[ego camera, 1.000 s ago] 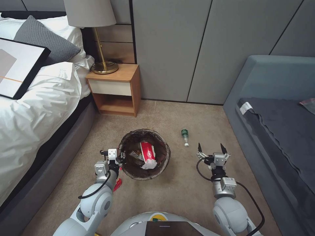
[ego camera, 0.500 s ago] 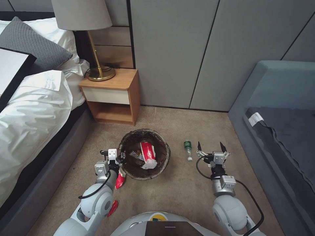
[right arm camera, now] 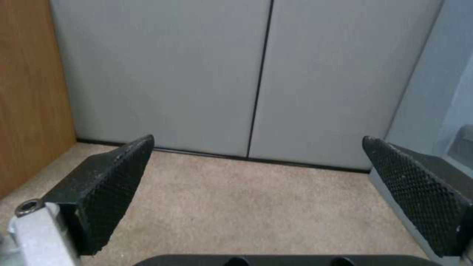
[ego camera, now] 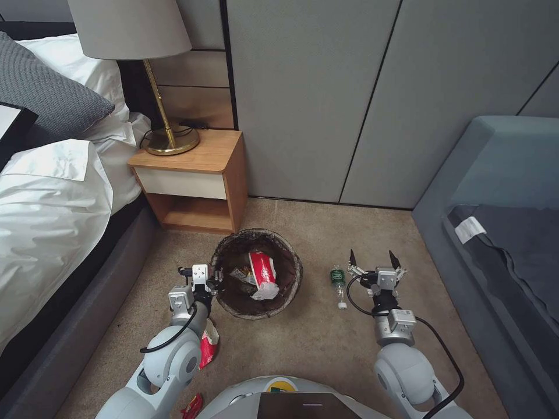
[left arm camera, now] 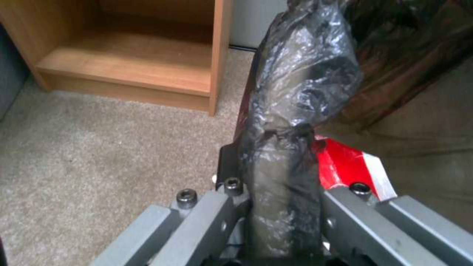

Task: Pick up the trash bin, then pick up the garbage from the floor and place it into the trash bin.

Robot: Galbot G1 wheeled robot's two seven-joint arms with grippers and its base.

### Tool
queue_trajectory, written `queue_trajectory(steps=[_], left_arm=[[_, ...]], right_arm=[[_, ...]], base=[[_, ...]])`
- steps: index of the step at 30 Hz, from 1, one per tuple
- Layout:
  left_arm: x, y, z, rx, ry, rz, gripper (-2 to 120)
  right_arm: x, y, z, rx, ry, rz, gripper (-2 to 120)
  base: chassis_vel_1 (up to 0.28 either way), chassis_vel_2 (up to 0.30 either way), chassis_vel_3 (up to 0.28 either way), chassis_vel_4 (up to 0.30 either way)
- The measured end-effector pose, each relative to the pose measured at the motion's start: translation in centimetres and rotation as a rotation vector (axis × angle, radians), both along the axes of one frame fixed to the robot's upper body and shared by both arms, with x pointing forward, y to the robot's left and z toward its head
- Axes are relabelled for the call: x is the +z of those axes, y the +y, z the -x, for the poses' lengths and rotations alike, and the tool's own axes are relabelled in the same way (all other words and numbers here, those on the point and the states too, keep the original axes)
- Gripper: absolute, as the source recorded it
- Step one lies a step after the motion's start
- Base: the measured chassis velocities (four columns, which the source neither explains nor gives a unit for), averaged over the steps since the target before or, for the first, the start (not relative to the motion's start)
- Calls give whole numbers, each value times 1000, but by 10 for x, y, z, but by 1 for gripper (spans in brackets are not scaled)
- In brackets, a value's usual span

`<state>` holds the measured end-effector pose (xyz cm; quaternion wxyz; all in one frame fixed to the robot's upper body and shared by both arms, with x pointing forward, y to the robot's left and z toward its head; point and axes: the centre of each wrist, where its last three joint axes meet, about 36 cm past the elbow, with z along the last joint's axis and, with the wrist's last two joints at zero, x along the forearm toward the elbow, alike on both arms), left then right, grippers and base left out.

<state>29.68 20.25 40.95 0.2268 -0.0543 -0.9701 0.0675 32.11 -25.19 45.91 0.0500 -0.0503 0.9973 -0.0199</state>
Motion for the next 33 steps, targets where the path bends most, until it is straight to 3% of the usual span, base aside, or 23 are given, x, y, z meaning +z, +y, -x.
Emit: queue_trajectory(steps=[5,8,16,33], left_arm=[[-1,0,-1,4,-3,0,3],[2,5,-1,28,-17,0,3],[5,8,3,47,-29,2,3],[6,9,3,51,-34,4,3]], right_arm=[[-11,-9,15,-75,14,38,100],[-38,-10,29,-159,49,73,100],[-80,-1,51,-242,96,74,100],[-91,7,55,-229,122,72,100]], base=[[0,0,0,0],[0,0,0,0],[0,0,0,0],[0,0,0,0]])
